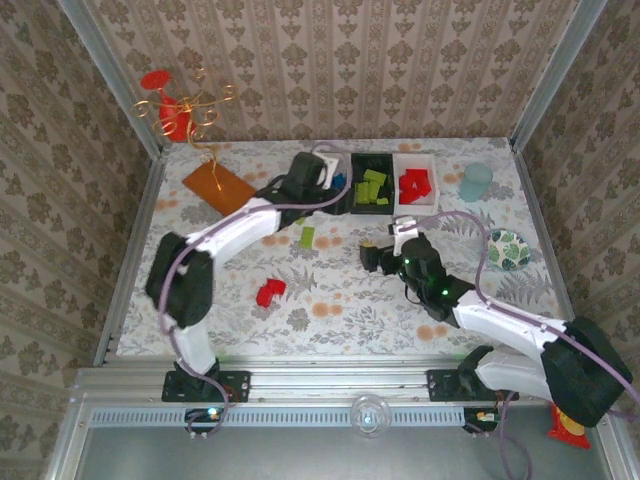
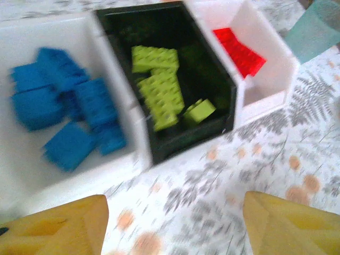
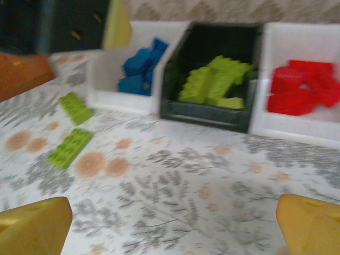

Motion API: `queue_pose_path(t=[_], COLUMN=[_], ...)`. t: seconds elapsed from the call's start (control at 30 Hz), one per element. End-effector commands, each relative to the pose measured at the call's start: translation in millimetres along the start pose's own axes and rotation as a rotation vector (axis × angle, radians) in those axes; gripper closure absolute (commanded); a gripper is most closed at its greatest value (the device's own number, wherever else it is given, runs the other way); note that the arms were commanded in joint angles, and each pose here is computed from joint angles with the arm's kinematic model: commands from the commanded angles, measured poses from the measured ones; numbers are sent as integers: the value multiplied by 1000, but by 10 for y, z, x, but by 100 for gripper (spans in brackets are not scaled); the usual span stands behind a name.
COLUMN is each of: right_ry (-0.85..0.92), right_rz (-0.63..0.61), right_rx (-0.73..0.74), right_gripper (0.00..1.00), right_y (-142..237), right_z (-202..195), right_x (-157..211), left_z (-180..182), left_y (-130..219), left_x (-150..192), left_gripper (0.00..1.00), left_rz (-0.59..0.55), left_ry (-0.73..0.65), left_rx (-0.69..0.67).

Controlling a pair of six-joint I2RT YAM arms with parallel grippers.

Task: Sort the legos into containers by color
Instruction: Pick up the lego from the bottom-left of the table.

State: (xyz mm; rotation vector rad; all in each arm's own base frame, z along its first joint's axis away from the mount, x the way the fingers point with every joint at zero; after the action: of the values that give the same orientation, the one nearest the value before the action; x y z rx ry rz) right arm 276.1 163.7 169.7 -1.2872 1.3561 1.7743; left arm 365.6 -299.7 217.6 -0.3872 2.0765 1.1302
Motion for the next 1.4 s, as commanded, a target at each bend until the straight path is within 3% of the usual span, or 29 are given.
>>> queue_pose_path(t=[0.0,0.17,0.33,0.6,0.73,0.9,1.37], right_ry=[51,86,104,108,106,108,97], right_rz=[5,36,58,66,64,58,38], right_rx=[-261,-392,-469,-443,-433,-410,-256], right_gripper=[0,1,1,1,1,1,0], right_y=[-67,-117,-143,-166,-159,-141,-126], right_z=[398,633,760,745,736,704,505], right_x=[-89,-36,6,20,10,-4,-32], left_z=[477,859,914,885,975,1037,1131], left_y=[325,743,1001,1133,1087,984,967], left_x=[332,978,1441,1942,2090,2214,2314], left_gripper=[30,30,28,24,26,34,62], left_rz=[42,167,314,474,538,600,615], left_ry=[0,76,101,163,171,170,165], left_rx=[-180,-273,-292,-252,-320,-361,-427])
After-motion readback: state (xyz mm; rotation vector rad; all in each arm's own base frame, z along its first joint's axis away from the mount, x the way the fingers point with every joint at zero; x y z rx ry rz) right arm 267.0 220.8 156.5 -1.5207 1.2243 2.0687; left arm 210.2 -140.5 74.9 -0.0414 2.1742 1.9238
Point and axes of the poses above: each hand's point on the last joint's axis, 136 mm out from that joint toward the fingers, its own y axis back along the fingers, its own z axis along the line the jaws close on, x = y × z, the point moved 5 cm from there along y, back along the fingers, and after that the axes turned 6 degrees about y, right-handed, at the moved point
